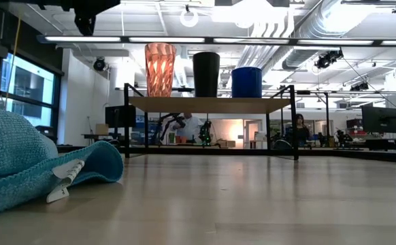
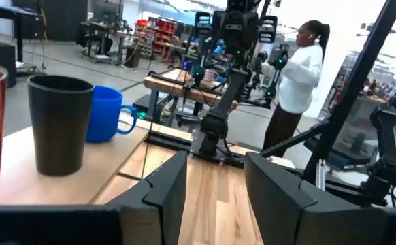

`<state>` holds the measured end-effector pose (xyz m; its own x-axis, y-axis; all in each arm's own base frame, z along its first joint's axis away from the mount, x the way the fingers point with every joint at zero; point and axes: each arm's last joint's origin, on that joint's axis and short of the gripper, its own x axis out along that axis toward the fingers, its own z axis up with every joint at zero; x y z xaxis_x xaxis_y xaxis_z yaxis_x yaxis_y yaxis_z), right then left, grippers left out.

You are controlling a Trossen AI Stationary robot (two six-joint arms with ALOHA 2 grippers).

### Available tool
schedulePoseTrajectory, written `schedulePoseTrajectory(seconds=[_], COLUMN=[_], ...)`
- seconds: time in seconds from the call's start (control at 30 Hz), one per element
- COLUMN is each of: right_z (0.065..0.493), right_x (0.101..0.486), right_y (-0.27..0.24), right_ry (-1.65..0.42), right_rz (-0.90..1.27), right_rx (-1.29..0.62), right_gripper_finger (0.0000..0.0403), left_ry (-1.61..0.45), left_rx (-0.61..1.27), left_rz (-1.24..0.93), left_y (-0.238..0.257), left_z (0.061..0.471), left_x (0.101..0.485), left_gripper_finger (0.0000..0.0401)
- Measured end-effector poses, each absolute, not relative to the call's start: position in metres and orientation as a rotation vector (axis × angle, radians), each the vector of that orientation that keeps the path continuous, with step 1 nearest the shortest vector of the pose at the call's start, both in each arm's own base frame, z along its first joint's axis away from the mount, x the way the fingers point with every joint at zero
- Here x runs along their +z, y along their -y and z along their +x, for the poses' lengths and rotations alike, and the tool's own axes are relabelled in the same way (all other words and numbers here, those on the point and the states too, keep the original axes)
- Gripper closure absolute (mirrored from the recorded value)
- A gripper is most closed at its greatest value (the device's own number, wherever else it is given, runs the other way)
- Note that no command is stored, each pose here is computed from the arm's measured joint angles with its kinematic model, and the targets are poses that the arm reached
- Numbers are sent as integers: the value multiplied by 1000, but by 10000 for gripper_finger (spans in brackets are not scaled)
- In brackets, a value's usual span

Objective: Stack small to large cups/mugs on shelf
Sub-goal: Return to Home Position

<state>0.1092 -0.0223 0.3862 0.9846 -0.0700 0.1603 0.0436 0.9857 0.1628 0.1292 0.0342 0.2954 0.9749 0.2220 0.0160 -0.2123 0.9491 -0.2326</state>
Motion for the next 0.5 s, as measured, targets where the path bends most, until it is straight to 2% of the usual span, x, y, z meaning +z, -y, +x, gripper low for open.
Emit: schedulePoseTrajectory(seconds=[0.3,0.5], right_z=[109,109], right_x=[387,386], right_y=[23,23], right_ry=[171,169], right_rz=[149,176], right_rx=[-68,-67], right_gripper_finger=[267,267], left_ry=[139,138], left_rx=[237,267], left_rz=[-360,-384], left_y=[-34,-35], left_z=[124,124], left_x=[259,252], left_gripper_finger=[263,263])
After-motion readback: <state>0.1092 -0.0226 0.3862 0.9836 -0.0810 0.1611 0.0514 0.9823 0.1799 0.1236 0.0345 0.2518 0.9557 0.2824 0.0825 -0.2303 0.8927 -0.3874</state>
